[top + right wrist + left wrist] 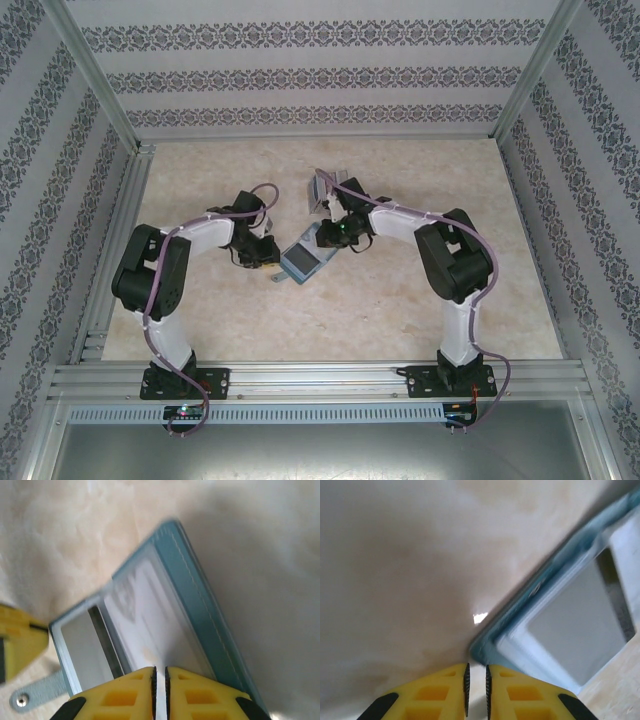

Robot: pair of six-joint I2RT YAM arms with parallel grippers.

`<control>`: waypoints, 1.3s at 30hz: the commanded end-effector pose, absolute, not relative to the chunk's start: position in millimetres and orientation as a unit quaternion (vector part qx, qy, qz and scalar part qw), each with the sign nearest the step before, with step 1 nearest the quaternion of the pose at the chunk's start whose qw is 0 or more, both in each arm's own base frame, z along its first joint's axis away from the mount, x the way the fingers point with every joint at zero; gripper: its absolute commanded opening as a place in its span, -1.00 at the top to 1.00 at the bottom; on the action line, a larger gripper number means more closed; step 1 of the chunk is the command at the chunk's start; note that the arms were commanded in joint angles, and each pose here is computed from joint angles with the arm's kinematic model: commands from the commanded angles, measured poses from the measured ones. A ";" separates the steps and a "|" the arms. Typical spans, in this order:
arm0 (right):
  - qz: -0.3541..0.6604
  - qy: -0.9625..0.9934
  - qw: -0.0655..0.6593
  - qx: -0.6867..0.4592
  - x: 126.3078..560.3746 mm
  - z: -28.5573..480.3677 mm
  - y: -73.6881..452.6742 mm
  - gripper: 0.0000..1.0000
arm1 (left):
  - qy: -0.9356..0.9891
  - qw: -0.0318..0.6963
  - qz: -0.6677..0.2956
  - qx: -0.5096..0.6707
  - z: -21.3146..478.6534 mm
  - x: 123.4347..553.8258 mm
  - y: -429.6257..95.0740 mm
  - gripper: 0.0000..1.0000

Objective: Put the credit cards into the card holder
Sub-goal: Rotate the card holder at the center of the table.

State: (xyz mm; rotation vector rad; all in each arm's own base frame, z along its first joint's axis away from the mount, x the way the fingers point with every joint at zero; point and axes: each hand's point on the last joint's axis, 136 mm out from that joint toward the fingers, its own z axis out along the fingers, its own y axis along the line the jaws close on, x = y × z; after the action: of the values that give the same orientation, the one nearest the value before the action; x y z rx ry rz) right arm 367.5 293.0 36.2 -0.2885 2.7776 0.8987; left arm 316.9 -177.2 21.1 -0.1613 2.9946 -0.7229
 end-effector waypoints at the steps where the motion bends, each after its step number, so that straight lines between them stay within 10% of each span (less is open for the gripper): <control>1: 0.302 0.942 0.099 -0.108 376.1 30.6 303.0 0.68 | 0.964 0.033 -0.259 -0.046 27.2 307.4 -195.7 0.63; 18: 0.304 0.931 0.046 -0.199 351.5 6.7 366.8 0.68 | 0.957 0.099 -0.270 -0.036 80.0 299.2 -216.7 0.63; 39: 0.351 0.895 0.194 -0.195 366.4 150.7 316.7 0.36 | 0.924 0.204 -0.298 -0.126 123.0 353.7 -156.4 0.44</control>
State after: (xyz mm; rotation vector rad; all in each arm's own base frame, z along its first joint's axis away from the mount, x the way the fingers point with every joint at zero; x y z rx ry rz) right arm 359.7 337.3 142.8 -0.5853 2.5383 1.0416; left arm 339.0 -154.8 121.2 -0.3328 2.6146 -0.7814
